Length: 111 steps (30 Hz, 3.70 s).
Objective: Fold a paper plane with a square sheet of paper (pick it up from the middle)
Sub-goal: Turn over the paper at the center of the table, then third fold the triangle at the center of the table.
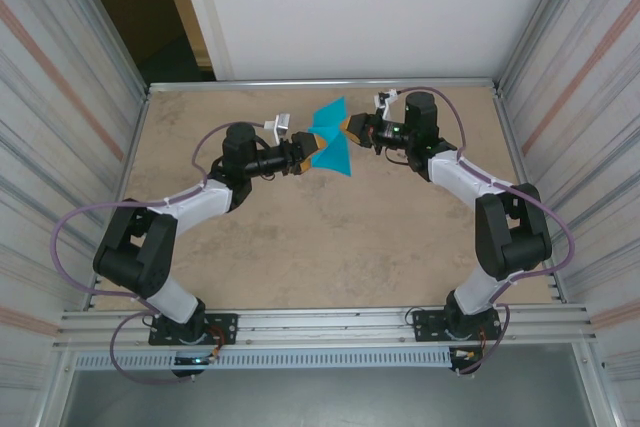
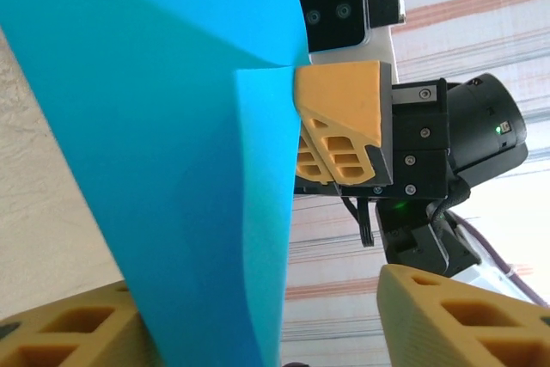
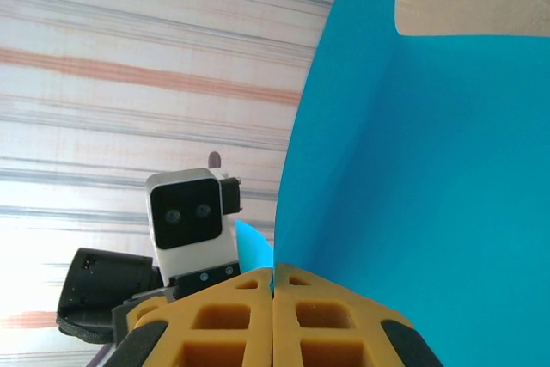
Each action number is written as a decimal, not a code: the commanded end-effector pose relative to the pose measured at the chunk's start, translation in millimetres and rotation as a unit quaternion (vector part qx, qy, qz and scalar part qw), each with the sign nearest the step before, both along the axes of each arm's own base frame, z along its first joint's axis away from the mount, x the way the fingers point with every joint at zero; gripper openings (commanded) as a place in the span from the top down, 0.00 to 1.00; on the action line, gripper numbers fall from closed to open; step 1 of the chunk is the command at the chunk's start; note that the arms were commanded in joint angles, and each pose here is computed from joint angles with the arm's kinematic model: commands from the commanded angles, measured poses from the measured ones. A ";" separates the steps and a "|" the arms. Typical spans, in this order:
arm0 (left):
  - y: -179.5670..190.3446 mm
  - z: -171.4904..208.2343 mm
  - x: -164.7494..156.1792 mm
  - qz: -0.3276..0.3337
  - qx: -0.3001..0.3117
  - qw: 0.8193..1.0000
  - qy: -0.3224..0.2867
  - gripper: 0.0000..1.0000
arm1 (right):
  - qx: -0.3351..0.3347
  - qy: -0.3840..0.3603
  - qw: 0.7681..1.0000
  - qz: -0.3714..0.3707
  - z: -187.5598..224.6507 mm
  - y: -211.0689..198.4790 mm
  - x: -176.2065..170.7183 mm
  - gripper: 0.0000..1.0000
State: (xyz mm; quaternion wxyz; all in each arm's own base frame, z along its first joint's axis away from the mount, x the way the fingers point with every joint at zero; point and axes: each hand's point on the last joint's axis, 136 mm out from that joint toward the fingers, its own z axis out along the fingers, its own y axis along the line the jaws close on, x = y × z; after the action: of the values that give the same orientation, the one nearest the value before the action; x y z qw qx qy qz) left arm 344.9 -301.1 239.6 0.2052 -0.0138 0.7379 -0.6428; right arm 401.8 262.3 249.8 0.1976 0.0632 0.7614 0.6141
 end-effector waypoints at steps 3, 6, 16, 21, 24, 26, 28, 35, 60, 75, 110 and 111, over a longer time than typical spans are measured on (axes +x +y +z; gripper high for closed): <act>-1.3 16.7 4.0 0.004 -0.011 1.000 -0.016 0.49 | 0.012 -0.013 1.000 0.003 14.5 -5.8 -7.2 0.91; -2.4 15.5 5.1 0.003 -0.010 1.000 -0.010 0.56 | 0.012 -0.011 1.000 0.005 13.6 -5.9 -8.4 0.91; -3.2 6.8 8.7 0.005 0.002 1.000 0.003 0.81 | -0.008 0.003 1.000 -0.011 0.0 -17.8 -8.7 0.71; 4.0 -8.9 9.0 0.026 0.041 0.999 0.007 0.89 | -0.079 0.019 0.994 -0.076 -23.5 -59.6 -3.5 0.52; 13.7 -17.3 7.8 0.042 0.096 0.994 -0.001 0.92 | -0.124 0.027 0.985 -0.121 -33.8 -91.7 -2.3 0.49; 21.6 -22.7 4.8 0.047 0.144 0.988 -0.009 0.91 | -0.146 0.028 0.978 -0.147 -34.5 -111.7 -2.2 0.47; 33.5 -31.0 4.0 0.058 0.206 0.977 -0.017 0.92 | -0.169 0.026 0.971 -0.169 -35.6 -126.0 -4.0 0.45; 95.9 -70.9 -2.1 0.086 0.497 0.863 -0.020 0.91 | -0.233 0.014 0.948 -0.216 -38.5 -150.9 -12.5 0.39; -7.6 -153.3 0.7 -0.008 0.659 0.752 0.018 0.66 | -0.259 0.108 0.915 -0.291 -86.8 -180.1 -46.8 0.38; 24.3 -113.1 26.7 0.033 0.384 0.922 0.042 0.28 | -0.326 0.115 0.916 -0.203 -116.8 -88.3 -39.4 0.43; 105.6 -155.4 0.8 0.020 0.262 0.950 0.168 0.29 | -0.361 0.186 0.911 0.074 -252.5 41.0 -54.0 0.57; 104.6 -156.7 -0.6 0.015 0.259 0.950 0.172 0.30 | -0.359 0.180 0.911 0.090 -253.9 39.2 -57.5 0.57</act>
State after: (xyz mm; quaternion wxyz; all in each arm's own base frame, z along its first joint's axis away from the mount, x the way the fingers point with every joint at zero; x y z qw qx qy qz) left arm 356.8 -188.6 86.2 0.1198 -0.0877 0.9097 -0.3878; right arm 374.4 318.8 28.6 0.0712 0.0744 0.9402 0.3246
